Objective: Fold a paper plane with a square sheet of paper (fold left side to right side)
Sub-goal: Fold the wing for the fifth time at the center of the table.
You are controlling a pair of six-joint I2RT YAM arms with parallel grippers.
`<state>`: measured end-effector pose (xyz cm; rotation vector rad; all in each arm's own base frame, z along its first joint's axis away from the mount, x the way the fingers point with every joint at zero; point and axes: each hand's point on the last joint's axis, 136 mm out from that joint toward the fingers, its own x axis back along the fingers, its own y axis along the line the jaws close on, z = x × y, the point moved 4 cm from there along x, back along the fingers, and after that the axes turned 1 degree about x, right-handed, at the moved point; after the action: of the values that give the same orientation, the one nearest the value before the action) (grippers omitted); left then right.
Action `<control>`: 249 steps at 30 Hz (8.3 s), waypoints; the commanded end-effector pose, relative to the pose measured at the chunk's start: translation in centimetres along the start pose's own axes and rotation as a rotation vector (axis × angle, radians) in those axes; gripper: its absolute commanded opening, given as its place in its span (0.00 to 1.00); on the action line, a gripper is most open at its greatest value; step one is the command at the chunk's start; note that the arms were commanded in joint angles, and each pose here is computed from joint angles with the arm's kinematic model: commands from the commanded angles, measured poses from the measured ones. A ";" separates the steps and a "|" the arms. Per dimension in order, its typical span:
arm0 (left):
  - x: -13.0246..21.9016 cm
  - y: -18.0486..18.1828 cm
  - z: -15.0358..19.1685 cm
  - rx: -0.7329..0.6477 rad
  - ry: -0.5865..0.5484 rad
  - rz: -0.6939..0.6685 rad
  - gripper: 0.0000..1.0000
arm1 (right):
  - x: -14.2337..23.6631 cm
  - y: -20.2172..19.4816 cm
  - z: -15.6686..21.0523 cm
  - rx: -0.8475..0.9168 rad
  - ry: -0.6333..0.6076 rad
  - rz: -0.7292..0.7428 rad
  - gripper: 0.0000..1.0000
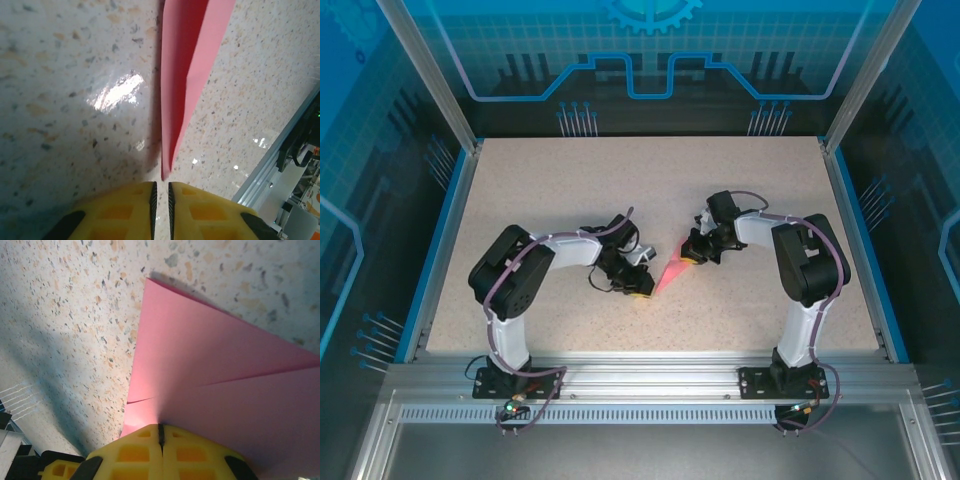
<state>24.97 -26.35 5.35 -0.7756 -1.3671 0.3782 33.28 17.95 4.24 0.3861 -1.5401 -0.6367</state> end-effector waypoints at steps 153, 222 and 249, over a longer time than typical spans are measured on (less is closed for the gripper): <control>-4.3 2.0 -3.0 0.014 0.049 -0.139 0.15 | 3.9 -4.8 -2.5 0.009 -0.104 0.150 0.00; -4.0 1.6 -3.1 0.004 0.039 -0.134 0.16 | 5.2 -2.8 -1.6 0.198 0.147 0.167 0.00; -4.3 2.3 -2.7 0.022 0.054 -0.156 0.16 | 4.6 -4.7 -2.4 0.139 0.217 0.152 0.00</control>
<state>28.88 -30.38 4.33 -0.7912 -1.4291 0.3283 34.78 11.44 5.08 0.3956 -1.4329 -0.3107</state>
